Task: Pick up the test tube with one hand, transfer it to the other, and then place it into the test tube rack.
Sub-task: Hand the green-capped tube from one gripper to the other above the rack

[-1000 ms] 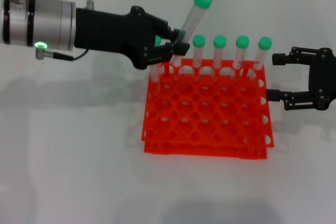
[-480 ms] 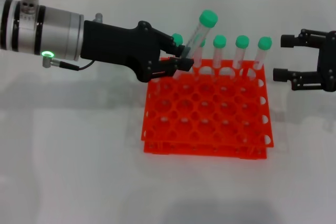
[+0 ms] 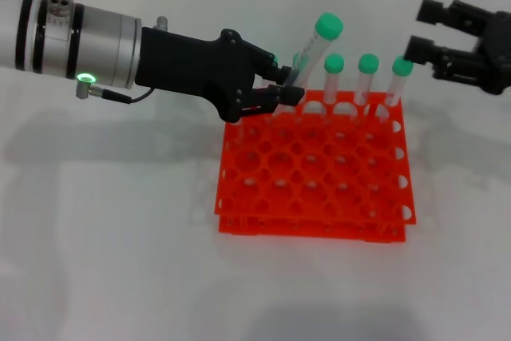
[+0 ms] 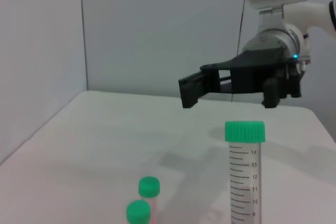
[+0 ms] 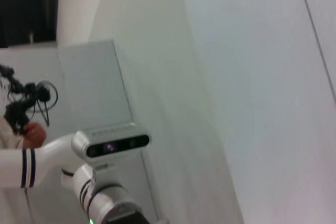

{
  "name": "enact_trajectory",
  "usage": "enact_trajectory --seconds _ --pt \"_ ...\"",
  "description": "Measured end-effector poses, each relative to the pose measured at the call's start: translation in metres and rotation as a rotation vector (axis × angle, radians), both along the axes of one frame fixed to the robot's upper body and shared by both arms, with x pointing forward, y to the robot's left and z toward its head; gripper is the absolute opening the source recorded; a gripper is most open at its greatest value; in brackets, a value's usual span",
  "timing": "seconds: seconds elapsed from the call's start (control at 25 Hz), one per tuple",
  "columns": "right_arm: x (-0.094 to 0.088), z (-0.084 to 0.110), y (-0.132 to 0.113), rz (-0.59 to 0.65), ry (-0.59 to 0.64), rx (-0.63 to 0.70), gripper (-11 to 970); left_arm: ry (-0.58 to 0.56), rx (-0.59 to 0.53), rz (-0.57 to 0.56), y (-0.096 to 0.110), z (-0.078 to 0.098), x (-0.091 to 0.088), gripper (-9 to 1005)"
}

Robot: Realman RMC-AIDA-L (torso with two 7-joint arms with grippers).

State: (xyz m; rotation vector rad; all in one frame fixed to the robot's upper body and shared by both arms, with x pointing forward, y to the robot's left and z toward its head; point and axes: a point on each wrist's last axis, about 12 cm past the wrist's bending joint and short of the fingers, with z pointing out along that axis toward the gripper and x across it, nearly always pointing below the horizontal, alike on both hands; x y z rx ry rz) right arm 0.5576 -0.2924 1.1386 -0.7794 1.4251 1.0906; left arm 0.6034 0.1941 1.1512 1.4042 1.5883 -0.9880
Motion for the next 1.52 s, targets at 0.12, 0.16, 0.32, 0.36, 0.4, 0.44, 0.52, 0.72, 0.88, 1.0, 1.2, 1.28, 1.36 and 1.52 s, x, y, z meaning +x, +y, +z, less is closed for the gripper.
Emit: enact_trajectory --seconds 0.12,0.16,0.32,0.36,0.4,0.44,0.52,0.72,0.88,1.0,1.2,1.28,1.36,1.52 --pt "-0.004 -0.012 0.014 -0.012 -0.016 0.036 810 0.008 0.013 0.001 0.000 -0.002 0.000 221" --pt "-0.006 -0.016 0.020 -0.011 -0.022 0.047 810 0.016 0.023 -0.001 -0.002 -0.002 0.000 222" --pt "-0.010 -0.028 0.036 -0.004 -0.029 0.082 810 0.018 0.033 -0.007 -0.006 -0.002 0.001 223" --pt "-0.010 -0.029 0.039 -0.006 -0.032 0.090 810 0.017 0.034 -0.007 -0.007 -0.002 0.002 224" --pt "-0.011 -0.031 0.042 -0.009 -0.033 0.102 810 0.016 0.035 -0.007 -0.008 -0.002 0.002 224" --pt "-0.011 -0.033 0.044 -0.012 -0.039 0.109 810 0.015 0.036 -0.006 -0.009 -0.002 0.002 224" --pt "-0.013 -0.037 0.050 -0.028 -0.063 0.123 808 0.013 0.037 -0.002 -0.009 -0.003 0.003 225" --pt "-0.016 -0.042 0.058 -0.045 -0.088 0.149 808 0.012 0.036 -0.004 -0.013 -0.004 0.002 227" --pt "-0.019 -0.045 0.063 -0.044 -0.094 0.153 808 0.011 0.032 -0.010 -0.016 -0.005 0.001 229" --pt "-0.020 -0.047 0.066 -0.042 -0.091 0.156 807 0.013 0.029 -0.013 -0.018 -0.005 0.000 230" --pt "-0.022 -0.048 0.067 -0.038 -0.085 0.169 781 0.015 0.026 -0.015 -0.019 -0.006 -0.001 232" --pt "-0.022 -0.048 0.067 -0.039 -0.084 0.171 771 0.016 0.025 -0.015 -0.020 -0.007 -0.001 233" --pt "-0.023 -0.048 0.067 -0.038 -0.083 0.174 760 0.018 0.024 -0.016 -0.020 -0.007 -0.001 234" --pt "-0.024 -0.049 0.068 -0.043 -0.071 0.185 740 0.019 0.023 -0.016 -0.022 -0.008 -0.002 235"
